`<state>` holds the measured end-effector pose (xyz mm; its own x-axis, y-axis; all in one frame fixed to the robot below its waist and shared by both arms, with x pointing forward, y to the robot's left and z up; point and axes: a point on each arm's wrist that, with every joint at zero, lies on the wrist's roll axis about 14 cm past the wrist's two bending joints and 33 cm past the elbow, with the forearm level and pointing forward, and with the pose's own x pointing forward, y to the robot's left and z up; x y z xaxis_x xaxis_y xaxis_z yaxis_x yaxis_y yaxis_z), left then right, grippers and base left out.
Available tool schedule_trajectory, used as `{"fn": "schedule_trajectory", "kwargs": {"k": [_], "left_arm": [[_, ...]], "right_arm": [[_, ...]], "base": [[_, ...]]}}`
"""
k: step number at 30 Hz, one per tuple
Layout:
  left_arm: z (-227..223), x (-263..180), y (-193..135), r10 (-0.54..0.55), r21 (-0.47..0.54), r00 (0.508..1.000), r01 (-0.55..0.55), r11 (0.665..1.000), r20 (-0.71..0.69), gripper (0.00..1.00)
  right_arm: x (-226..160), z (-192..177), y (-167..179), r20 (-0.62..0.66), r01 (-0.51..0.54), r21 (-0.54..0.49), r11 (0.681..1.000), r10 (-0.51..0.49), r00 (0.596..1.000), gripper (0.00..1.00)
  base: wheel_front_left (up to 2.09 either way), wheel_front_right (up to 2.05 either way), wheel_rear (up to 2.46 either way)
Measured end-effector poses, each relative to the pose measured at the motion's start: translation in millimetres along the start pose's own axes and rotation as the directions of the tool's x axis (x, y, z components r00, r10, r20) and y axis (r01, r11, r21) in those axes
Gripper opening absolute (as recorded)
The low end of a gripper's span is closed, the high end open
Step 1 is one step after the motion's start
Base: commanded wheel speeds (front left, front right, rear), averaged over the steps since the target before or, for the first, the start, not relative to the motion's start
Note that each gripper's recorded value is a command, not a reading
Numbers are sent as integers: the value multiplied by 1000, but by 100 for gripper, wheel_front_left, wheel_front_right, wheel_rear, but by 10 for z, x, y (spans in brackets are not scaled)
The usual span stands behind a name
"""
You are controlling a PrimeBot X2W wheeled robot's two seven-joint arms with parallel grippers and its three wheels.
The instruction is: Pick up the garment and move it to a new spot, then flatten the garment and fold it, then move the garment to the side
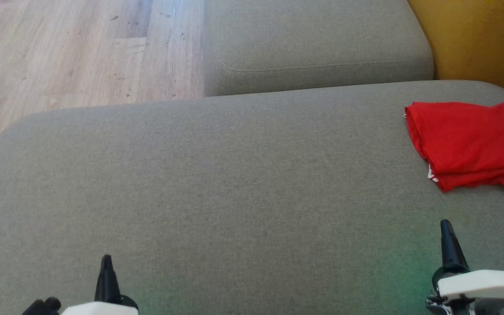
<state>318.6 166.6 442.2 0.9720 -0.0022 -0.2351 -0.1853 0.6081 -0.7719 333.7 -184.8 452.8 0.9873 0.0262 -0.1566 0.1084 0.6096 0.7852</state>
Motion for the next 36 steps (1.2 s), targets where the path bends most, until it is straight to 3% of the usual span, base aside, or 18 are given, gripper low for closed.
{"fn": "schedule_trajectory", "kwargs": {"k": [16,36], "left_arm": [[113,124,-25,-17,-188,1000,18,982,5,0],[244,303,-144,-73,-407,997,73,910,15,0]], "right_arm": [[104,96,13,18,4,185,983,-8,1000,0],[205,212,10,40,-5,410,912,-12,999,0]], "base": [[0,0,0],[0,0,0]]}}
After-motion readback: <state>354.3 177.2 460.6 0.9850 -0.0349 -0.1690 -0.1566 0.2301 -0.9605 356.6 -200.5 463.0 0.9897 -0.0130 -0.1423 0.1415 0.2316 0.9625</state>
